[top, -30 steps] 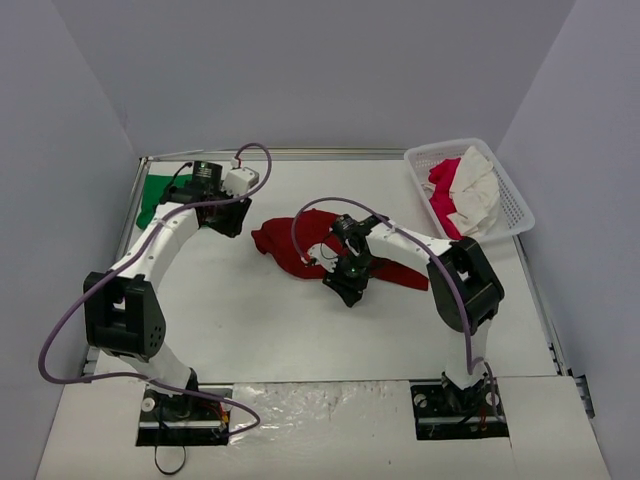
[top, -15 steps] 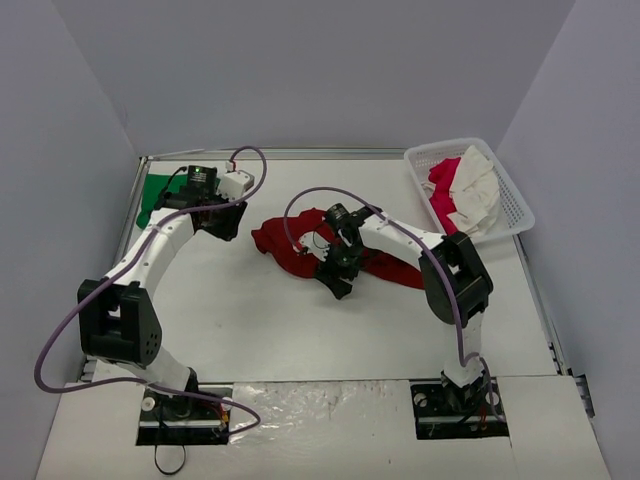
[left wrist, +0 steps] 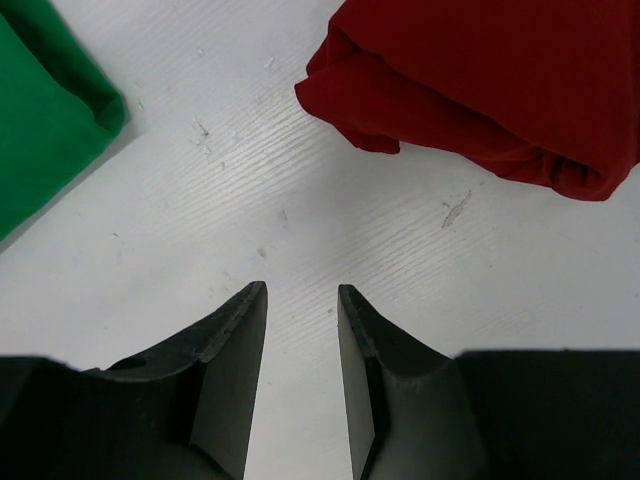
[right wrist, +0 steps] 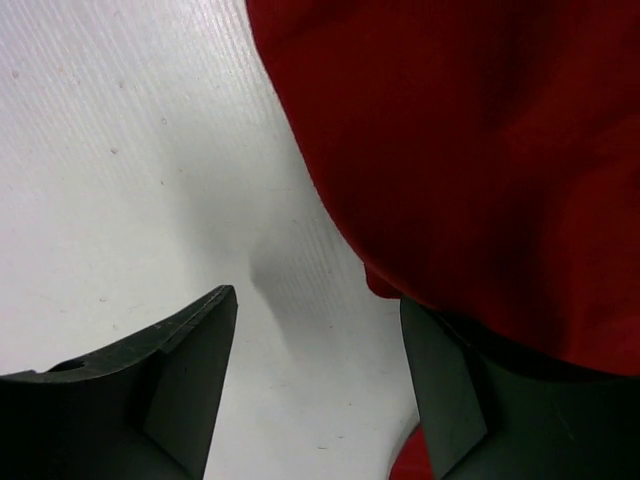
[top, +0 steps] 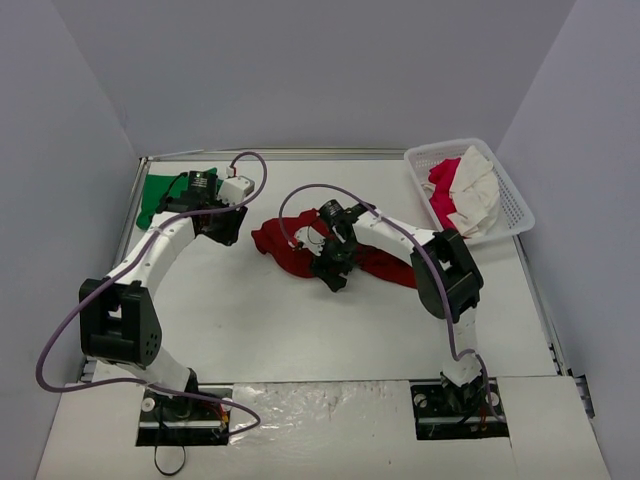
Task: Fold and stack the t-shirts
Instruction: Flatten out the tshirt
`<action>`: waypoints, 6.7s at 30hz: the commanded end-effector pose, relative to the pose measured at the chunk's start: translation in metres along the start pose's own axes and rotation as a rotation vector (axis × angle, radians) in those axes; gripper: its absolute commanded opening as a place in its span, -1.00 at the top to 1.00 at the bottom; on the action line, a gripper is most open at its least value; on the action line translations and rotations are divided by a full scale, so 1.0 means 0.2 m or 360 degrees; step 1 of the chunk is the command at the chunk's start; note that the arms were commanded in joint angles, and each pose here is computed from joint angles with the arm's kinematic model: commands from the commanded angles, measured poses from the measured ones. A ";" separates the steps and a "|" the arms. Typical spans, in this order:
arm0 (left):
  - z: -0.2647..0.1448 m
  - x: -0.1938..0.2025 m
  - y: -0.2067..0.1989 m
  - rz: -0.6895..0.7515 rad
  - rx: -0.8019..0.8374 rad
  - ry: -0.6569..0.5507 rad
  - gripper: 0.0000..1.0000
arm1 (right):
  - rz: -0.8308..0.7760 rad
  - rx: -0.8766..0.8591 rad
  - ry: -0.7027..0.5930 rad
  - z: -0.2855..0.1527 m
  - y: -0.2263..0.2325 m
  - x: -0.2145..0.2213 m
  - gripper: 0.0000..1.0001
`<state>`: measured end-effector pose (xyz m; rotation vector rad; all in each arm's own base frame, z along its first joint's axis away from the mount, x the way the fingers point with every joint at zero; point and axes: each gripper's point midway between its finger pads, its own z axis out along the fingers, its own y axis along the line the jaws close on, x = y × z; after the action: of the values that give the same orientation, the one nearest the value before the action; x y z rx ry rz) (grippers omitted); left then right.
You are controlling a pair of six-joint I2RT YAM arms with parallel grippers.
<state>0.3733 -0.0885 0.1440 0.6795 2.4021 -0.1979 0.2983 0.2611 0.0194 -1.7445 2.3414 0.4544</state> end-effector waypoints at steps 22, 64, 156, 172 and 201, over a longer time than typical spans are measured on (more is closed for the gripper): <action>0.00 -0.02 -0.02 0.0003 0.0055 -0.0068 0.34 | -0.0004 0.0073 0.0106 0.11 -0.08 -0.01 -0.14; -0.07 -0.02 -0.05 0.0043 0.0074 -0.0123 0.21 | 0.0910 0.0905 -0.0370 -1.06 -0.76 0.29 1.00; -1.15 -0.45 -0.50 0.0851 0.0060 -0.0775 0.95 | 0.0403 0.0540 -0.0601 -1.36 -0.06 0.32 1.00; -0.07 -0.39 -0.44 0.0712 0.0258 -0.0260 0.64 | 0.1063 0.0685 -0.0223 -0.86 -0.74 0.68 0.83; 0.15 0.03 -0.38 0.0339 0.0532 -0.0147 -0.11 | 0.1052 0.0606 -0.0290 -0.82 -0.59 0.64 0.03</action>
<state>0.3486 -0.1435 0.0998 1.0604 2.2861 -0.4279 0.3885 0.0515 0.1041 -0.7223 2.6261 0.1935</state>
